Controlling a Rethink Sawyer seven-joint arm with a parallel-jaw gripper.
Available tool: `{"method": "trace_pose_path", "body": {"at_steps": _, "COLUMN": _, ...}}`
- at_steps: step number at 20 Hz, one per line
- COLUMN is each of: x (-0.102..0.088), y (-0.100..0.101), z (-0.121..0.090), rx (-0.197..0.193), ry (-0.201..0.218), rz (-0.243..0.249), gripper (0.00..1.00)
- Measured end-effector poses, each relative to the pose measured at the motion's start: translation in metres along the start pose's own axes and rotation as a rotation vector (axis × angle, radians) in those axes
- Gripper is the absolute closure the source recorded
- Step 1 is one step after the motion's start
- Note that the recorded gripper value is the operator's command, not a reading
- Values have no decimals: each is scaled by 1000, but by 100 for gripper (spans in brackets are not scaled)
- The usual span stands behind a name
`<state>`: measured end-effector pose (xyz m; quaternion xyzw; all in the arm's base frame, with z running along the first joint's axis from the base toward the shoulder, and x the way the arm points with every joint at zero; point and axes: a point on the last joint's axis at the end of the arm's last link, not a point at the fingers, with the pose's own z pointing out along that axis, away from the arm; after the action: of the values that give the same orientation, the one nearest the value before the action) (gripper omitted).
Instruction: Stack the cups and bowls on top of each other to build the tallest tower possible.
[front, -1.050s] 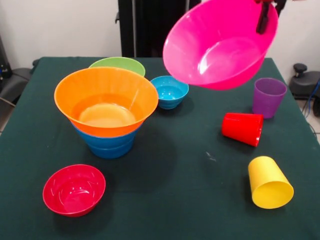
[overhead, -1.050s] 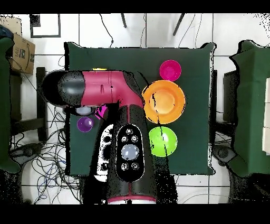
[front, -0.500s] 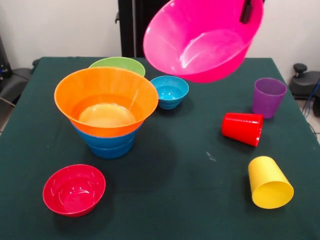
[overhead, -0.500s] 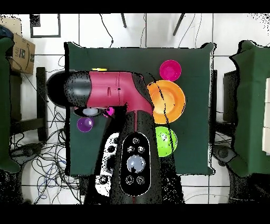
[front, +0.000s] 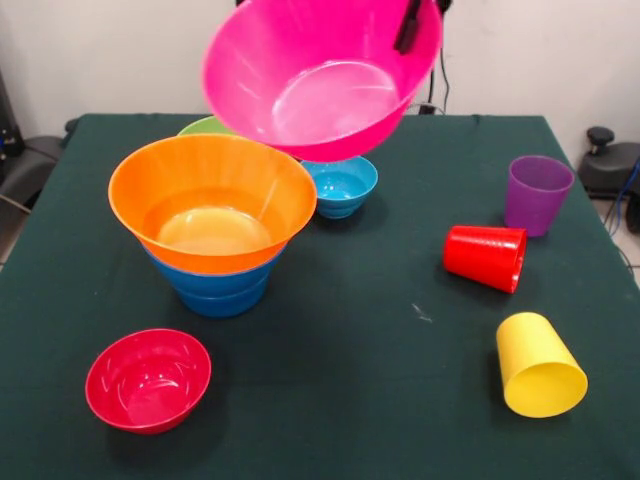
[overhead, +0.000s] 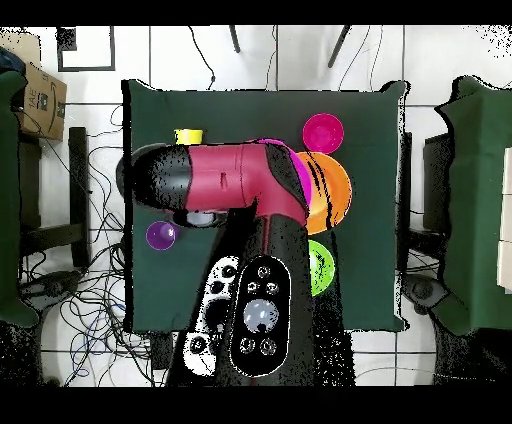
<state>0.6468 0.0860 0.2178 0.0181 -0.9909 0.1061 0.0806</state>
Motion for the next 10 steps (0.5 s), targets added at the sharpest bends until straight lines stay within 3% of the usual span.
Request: {"method": "trace_pose_path", "body": {"at_steps": 10, "x": 6, "y": -26, "z": 22, "rx": 118, "ry": -12, "rz": -18, "gripper": 100}}
